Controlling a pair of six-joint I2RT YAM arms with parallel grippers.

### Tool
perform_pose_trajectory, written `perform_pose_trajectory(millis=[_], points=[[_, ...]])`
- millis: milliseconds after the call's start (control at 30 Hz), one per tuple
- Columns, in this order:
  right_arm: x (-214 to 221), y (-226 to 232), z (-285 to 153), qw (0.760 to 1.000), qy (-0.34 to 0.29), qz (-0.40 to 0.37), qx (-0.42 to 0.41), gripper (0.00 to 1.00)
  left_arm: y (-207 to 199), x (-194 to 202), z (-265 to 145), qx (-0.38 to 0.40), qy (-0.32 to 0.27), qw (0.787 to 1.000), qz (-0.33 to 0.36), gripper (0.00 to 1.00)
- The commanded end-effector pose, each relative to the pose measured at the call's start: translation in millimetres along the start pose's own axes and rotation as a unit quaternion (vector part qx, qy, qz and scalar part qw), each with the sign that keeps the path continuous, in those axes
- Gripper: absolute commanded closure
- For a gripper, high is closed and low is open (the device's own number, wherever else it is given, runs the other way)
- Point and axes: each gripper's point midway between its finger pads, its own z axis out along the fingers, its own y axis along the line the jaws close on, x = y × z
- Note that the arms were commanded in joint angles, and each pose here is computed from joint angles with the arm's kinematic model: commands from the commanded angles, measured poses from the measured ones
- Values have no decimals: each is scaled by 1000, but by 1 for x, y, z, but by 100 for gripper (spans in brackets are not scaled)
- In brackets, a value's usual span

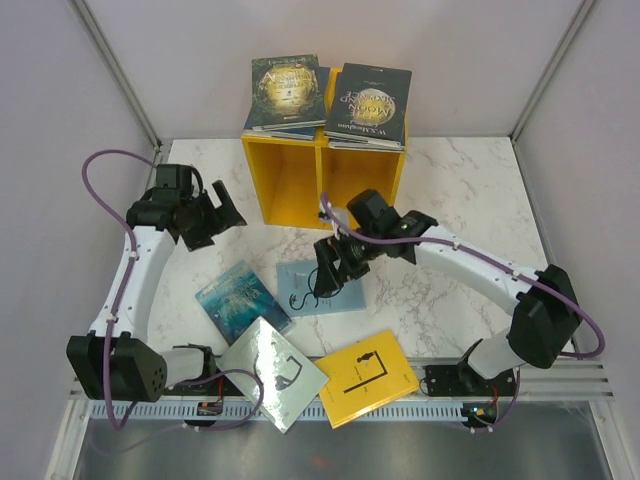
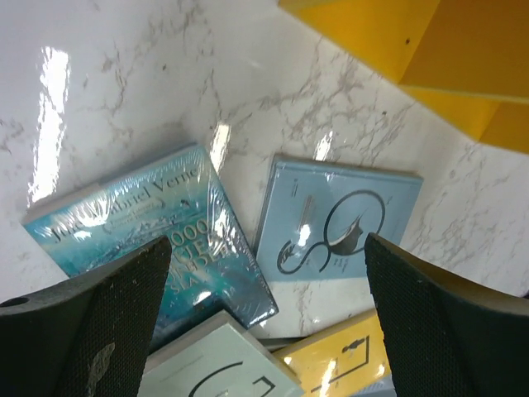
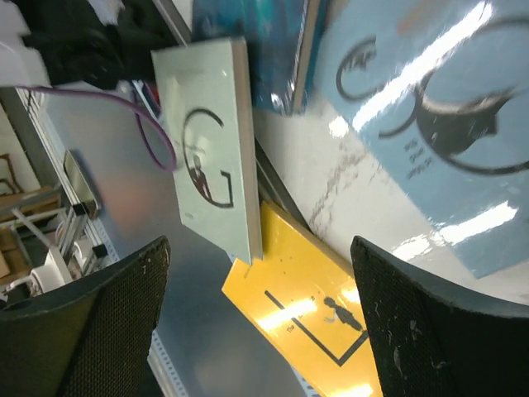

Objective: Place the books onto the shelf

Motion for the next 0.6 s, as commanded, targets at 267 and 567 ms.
perform_pose_trajectory(millis=[267, 567], points=[[80, 10, 67, 993, 51, 34, -105, 5, -5, 57, -13, 72, 37, 995, -54, 0], [105, 33, 118, 987, 42, 40, -152, 5, 0, 86, -34, 96, 33, 993, -67, 1]])
